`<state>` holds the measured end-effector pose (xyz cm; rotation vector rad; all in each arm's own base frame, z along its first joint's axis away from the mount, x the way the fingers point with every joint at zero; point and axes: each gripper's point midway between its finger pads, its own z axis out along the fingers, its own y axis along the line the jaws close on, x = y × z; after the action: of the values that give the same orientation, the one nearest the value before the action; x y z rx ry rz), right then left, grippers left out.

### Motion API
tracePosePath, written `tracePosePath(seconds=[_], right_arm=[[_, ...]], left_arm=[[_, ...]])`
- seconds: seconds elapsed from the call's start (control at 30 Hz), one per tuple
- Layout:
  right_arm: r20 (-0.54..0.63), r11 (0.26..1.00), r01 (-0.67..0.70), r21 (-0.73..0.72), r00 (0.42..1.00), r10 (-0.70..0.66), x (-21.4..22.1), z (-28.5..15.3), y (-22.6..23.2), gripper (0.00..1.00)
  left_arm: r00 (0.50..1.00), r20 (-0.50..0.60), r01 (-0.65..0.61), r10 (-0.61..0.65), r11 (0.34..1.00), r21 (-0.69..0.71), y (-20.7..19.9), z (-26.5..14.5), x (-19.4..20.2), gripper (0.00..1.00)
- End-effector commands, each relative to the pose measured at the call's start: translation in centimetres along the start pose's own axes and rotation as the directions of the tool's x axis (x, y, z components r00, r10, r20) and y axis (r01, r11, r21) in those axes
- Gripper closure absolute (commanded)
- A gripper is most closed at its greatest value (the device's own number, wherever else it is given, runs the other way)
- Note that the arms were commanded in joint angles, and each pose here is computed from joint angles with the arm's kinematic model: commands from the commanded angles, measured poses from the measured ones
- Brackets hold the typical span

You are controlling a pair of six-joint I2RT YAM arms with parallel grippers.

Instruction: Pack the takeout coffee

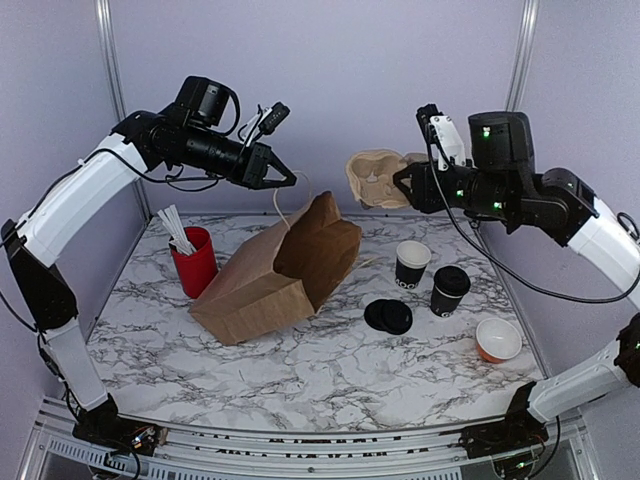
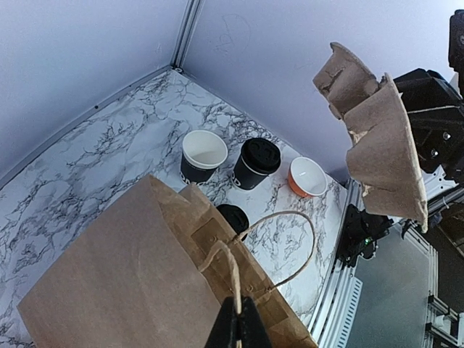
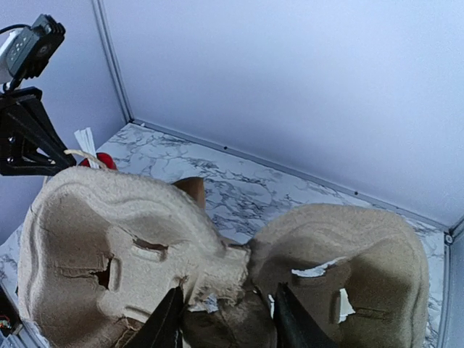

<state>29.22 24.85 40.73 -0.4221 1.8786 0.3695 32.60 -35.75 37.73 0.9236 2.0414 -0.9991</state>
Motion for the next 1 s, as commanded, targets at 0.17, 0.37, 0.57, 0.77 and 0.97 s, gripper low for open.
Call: tracePosePath(seconds=[0.17, 0.37, 0.57, 0.77, 0.97], right_arm=[[0.129, 0.933, 0.119, -0.34, 0.989, -0.079, 0.7, -0.3, 7.1, 0.6], [0.183, 0.891, 0.193, -0.411, 0.975, -0.127, 2.2, 0.5, 9.1, 0.6], [0.197, 0.836, 0.25, -0.488, 0.965, -0.173, 3.6, 0.8, 12.2, 0.6], [0.186, 0.797, 0.246, -0.551, 0.968, -0.17, 4.8, 0.8, 14.4, 0.6], [0.185, 0.749, 0.236, -0.619, 0.971, -0.153, 5.7, 1.0, 16.1, 0.59]], left_arm=[[0.999, 0.021, -0.035, 0.034, 0.998, 0.052, -3.0, -2.8, 0.4, 1.0], [0.999, 0.028, -0.046, 0.044, 0.996, 0.078, -3.9, -3.6, 0.7, 1.0], [0.998, 0.04, -0.056, 0.052, 0.994, 0.092, -4.6, -4.4, 0.8, 1.0], [0.998, 0.042, -0.053, 0.049, 0.994, 0.097, -4.6, -4.2, 0.7, 1.0], [0.998, 0.042, -0.051, 0.047, 0.993, 0.108, -4.7, -4.0, 0.6, 1.0]])
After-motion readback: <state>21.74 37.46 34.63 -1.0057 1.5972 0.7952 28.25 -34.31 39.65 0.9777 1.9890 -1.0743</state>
